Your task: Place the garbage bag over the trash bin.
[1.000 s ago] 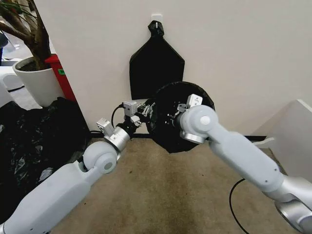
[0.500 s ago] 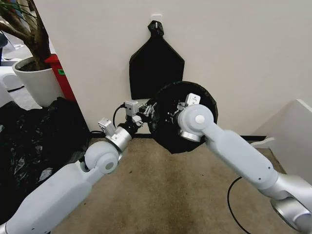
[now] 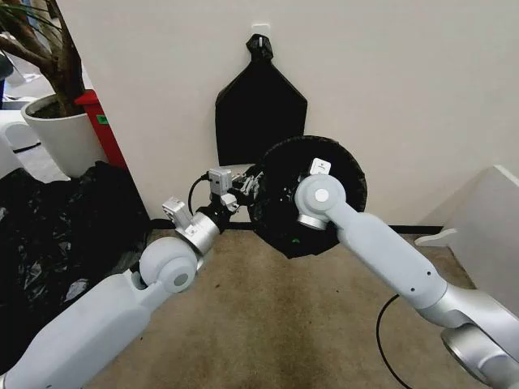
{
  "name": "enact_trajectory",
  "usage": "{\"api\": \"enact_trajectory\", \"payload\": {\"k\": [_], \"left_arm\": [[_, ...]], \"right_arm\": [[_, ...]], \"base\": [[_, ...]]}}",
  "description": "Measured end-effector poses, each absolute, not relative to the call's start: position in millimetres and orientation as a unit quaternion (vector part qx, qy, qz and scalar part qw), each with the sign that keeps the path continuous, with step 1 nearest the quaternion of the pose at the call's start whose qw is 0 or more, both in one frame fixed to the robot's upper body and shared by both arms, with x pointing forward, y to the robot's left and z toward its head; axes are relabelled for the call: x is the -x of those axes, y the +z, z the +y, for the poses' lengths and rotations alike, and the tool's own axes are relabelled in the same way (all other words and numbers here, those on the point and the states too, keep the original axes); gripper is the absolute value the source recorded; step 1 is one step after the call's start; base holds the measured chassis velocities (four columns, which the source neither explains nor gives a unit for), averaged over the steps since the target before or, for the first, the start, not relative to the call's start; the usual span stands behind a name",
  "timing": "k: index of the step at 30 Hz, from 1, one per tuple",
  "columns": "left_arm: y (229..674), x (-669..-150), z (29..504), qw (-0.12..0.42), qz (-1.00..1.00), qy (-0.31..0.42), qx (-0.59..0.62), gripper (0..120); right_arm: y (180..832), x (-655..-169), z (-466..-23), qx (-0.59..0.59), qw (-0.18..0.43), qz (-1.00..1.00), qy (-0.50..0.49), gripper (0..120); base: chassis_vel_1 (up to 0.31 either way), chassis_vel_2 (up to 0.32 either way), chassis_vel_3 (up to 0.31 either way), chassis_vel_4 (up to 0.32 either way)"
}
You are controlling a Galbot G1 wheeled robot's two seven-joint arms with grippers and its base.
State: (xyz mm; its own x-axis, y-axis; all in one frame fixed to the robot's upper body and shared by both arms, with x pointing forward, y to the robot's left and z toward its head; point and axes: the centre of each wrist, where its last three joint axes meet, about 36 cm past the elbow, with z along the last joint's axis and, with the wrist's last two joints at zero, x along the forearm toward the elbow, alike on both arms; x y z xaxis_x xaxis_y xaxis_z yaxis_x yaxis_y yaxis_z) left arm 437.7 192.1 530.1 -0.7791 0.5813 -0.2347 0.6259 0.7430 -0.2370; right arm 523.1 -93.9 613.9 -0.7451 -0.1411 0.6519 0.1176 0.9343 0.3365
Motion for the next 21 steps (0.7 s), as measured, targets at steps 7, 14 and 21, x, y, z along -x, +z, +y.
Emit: {"api": "enact_trajectory", "payload": {"k": [7, 14, 21], "left_arm": [[524, -446, 190, 0.043, 0.942, -0.187, -0.274, 4], [516, -456, 191, -0.023, 0.944, -0.263, -0.198, 4], [501, -451, 196, -0.105, 0.937, -0.305, -0.133, 4]], "right_arm": [[640, -485, -90, -0.066, 0.337, -0.920, -0.187, 0], [665, -429, -118, -0.172, 0.265, -0.931, -0.182, 0], [656, -397, -203, -0.238, 0.105, -0.954, -0.148, 0]], "base": [[0.000, 0.000, 0.000, 0.000], [0.000, 0.000, 0.000, 0.000], [0.000, 0.000, 0.000, 0.000]]}}
